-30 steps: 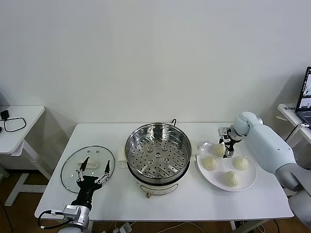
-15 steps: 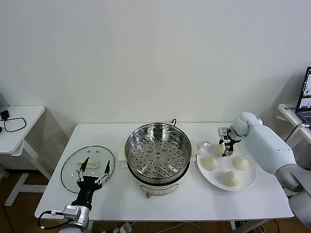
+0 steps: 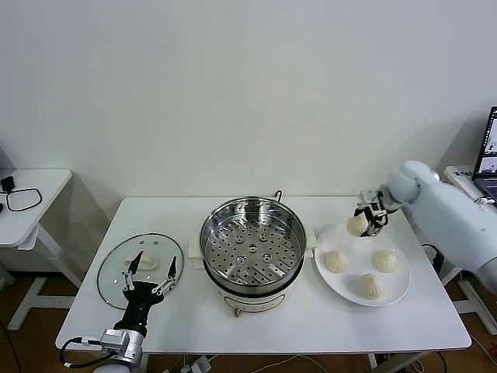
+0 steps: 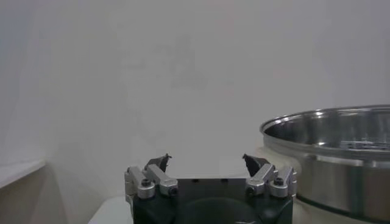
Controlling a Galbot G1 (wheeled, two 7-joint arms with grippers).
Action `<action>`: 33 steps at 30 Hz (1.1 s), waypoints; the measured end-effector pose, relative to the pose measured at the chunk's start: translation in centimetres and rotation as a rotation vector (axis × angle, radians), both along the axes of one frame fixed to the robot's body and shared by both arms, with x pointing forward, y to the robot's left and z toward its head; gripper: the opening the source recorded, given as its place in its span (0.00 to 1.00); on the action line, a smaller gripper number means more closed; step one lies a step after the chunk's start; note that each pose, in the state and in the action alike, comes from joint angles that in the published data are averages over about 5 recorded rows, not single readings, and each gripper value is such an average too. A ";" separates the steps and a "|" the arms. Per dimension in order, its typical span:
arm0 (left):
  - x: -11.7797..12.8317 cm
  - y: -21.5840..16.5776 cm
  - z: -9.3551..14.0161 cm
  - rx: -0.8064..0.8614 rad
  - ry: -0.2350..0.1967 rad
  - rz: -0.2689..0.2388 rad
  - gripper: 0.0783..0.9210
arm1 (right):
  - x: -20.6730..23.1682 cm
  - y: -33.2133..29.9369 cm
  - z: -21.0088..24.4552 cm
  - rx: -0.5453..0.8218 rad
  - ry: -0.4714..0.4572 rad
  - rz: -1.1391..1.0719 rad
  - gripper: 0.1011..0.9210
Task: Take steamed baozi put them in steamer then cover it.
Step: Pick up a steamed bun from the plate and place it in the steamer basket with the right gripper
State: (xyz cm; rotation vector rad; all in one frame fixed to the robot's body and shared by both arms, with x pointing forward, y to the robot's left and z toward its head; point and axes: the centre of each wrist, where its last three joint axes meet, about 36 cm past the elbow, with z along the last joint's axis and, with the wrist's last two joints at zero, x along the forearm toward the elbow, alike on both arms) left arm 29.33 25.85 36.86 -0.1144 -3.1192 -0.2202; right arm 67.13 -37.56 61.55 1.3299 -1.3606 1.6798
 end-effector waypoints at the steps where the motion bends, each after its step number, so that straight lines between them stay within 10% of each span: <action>1: -0.1 0.0 0.0 0.001 0.001 0.001 0.88 | -0.2 0.6 1.2 -0.005 -0.005 0.043 0.74; 16: -0.6 0.9 0.5 0.018 -0.002 0.026 0.88 | -3.1 14.6 14.0 -0.174 -0.095 0.646 0.74; 33: -0.6 3.1 0.9 0.034 -0.001 0.058 0.88 | -2.1 28.3 11.7 -0.262 -0.083 1.011 0.74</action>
